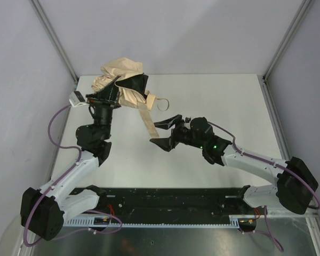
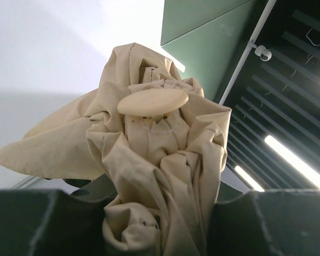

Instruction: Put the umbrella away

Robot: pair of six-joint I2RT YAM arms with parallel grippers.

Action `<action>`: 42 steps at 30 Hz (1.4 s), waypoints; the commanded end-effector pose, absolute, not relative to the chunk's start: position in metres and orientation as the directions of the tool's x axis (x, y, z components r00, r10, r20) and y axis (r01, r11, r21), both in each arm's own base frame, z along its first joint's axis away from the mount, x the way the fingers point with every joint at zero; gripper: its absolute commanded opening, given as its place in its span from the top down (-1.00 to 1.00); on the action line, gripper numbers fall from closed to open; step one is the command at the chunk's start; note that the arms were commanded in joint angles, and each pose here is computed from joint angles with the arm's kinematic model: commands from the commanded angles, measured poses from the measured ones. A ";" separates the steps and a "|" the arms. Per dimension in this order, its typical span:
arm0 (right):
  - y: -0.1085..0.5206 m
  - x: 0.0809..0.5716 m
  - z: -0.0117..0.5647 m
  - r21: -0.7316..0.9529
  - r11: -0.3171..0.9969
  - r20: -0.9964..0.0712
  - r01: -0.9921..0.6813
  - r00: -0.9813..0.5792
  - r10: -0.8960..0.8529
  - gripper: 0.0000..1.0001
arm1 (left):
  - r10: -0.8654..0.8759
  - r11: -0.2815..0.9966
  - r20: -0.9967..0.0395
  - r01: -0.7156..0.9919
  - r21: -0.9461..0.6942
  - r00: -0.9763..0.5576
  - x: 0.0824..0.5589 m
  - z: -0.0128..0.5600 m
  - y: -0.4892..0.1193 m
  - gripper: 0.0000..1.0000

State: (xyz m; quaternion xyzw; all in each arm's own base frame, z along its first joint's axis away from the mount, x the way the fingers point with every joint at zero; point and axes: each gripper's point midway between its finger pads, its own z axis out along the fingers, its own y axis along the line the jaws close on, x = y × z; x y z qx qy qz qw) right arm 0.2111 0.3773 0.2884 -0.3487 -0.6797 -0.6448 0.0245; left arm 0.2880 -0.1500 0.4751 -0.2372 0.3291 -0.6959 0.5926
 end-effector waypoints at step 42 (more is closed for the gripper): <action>0.437 0.251 0.355 0.986 0.016 0.155 0.163 -0.961 0.227 1.00 | -0.851 -0.489 0.149 0.656 -0.575 -0.503 0.237 0.527 -0.163 1.00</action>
